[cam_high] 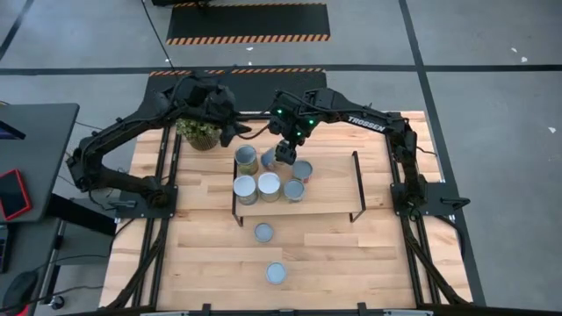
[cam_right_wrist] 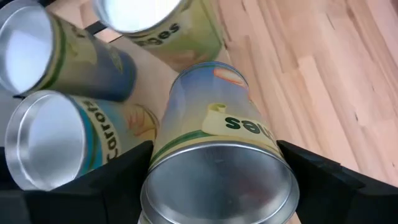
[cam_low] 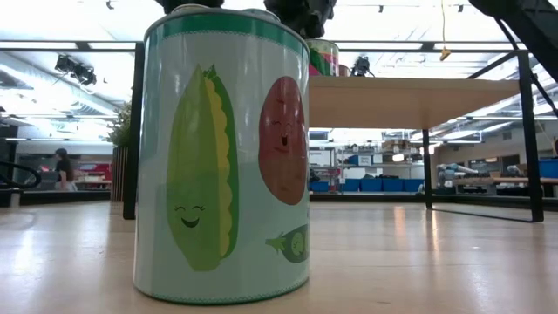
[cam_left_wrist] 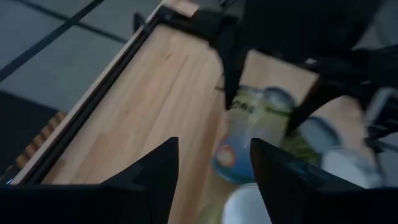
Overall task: Pick and place cans onto a shelf
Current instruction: Put the canned peaches on the shelf
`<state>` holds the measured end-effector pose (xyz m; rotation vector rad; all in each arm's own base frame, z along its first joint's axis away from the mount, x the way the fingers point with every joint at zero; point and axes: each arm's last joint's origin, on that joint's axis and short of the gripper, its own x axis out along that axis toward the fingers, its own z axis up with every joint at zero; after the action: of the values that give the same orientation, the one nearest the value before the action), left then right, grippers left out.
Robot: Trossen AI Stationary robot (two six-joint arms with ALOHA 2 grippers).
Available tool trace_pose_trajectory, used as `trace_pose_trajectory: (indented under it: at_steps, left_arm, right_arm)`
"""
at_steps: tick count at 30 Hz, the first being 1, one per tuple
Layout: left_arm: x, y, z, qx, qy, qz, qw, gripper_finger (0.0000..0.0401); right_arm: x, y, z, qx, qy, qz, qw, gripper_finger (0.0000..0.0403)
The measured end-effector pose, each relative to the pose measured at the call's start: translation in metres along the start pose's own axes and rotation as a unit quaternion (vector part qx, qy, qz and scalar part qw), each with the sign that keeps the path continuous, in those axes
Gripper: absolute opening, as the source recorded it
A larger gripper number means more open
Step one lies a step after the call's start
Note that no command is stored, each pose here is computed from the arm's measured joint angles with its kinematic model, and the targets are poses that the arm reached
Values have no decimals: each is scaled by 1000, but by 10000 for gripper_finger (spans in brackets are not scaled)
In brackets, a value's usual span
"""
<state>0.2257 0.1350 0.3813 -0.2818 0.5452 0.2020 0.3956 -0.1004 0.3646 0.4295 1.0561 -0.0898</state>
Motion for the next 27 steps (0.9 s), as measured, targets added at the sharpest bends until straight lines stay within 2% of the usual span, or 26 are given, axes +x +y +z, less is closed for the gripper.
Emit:
trace_pose_trajectory:
  at_steps: [7, 19, 27]
  left_arm:
    - [21, 2, -4, -4, 31, 7, 999, 204]
    - [21, 2, -5, 2, 36, 6, 999, 204]
    - [21, 2, -6, 11, 43, 5, 999, 204]
  right_arm:
    - [-2, -6, -7, 30, 38, -10, 999, 329]
    - [-9, -5, -20, 42, 100, -21, 994, 329]
    - [-22, -5, -18, 37, 92, -21, 995, 329]
